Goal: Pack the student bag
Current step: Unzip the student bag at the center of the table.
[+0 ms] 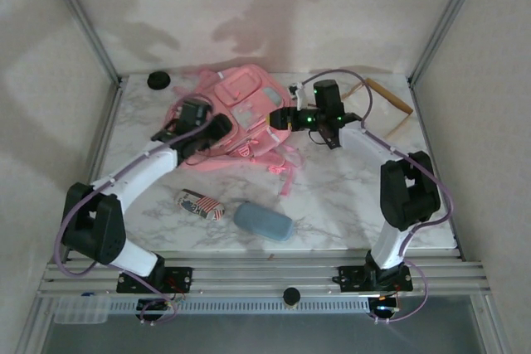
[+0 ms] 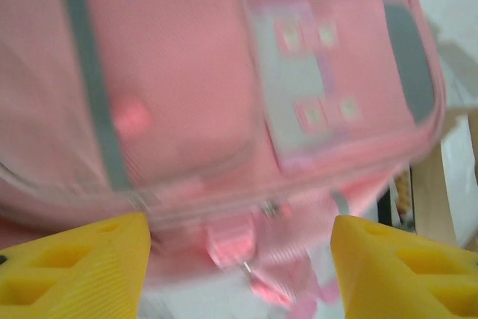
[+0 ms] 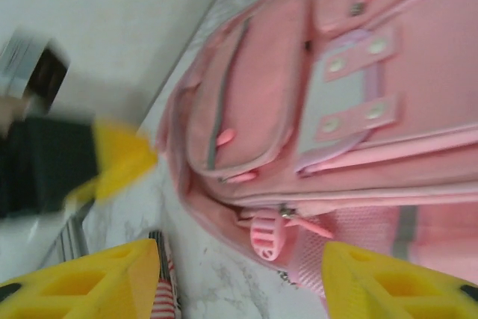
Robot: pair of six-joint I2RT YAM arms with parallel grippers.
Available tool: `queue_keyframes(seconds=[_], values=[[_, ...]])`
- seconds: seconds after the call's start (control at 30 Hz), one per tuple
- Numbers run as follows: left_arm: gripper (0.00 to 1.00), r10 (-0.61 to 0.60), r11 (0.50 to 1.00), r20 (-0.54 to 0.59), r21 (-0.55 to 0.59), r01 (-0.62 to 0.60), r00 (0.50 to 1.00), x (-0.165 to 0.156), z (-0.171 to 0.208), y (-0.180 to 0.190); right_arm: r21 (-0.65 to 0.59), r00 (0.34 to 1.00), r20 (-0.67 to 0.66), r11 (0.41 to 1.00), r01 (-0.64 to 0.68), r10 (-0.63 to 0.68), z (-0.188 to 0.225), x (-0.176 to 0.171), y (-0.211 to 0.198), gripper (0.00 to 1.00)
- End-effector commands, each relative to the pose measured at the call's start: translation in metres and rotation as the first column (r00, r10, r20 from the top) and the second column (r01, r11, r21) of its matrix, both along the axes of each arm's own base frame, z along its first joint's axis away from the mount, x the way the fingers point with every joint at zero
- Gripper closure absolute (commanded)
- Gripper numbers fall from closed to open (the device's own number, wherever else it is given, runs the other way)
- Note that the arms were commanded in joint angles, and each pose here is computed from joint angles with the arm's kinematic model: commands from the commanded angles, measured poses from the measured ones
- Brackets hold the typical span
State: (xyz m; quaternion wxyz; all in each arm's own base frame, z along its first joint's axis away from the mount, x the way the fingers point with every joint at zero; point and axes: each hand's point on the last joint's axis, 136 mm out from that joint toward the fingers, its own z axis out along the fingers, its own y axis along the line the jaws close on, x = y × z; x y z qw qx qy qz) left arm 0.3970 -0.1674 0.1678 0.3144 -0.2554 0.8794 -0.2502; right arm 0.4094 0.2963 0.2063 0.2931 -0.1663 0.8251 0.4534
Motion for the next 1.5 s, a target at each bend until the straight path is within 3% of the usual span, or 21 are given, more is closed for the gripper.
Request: queue_keyframes(seconds=[0.0,0.1,0.2,0.3,0.5,0.73,0.87,1.13,1.47], values=[[0.38,0.066,0.997,-0.072,-0.033,-0.069,0.995,-0.018,-0.014,-0.028,-0.065,0.945,-0.207,0.968,0.244,-0.252,-0.019,0.033,-0.026,0.44],[0.4,0.051,0.999,-0.088,0.019,-0.05,0.995,-0.02,-0.02,-0.059,-0.104,0.888,-0.298,0.937,0.335,-0.35,-0.036,0.048,-0.037,0.43],[0.41,0.046,0.993,-0.073,0.11,-0.038,0.996,-0.018,-0.024,-0.082,-0.088,0.862,-0.357,0.931,0.353,-0.36,-0.042,0.057,-0.031,0.42],[0.42,0.049,0.984,-0.128,0.177,-0.026,0.991,-0.01,-0.045,-0.095,-0.094,0.848,-0.378,0.926,0.365,-0.372,-0.048,0.066,-0.027,0.43],[0.45,0.11,0.947,-0.137,0.316,-0.062,0.984,0.006,-0.065,-0.097,-0.121,0.781,-0.461,0.902,0.415,-0.421,-0.073,0.073,-0.026,0.48],[0.45,0.134,0.924,-0.119,0.374,-0.08,0.984,0.021,-0.071,-0.095,-0.185,0.746,-0.491,0.89,0.416,-0.45,-0.101,0.076,-0.014,0.5],[0.45,0.15,0.91,-0.105,0.403,-0.096,0.983,0.025,-0.07,-0.092,-0.184,0.742,-0.506,0.896,0.405,-0.439,-0.114,0.086,-0.004,0.63],[0.44,0.164,0.905,-0.105,0.413,-0.108,0.981,0.026,-0.068,-0.086,-0.094,0.784,-0.434,0.888,0.45,-0.443,-0.06,0.101,0.001,0.99],[0.45,0.191,0.908,-0.09,0.393,-0.141,0.977,0.026,-0.054,-0.078,0.038,0.793,-0.454,0.88,0.473,-0.406,0.003,0.094,-0.002,1.0]])
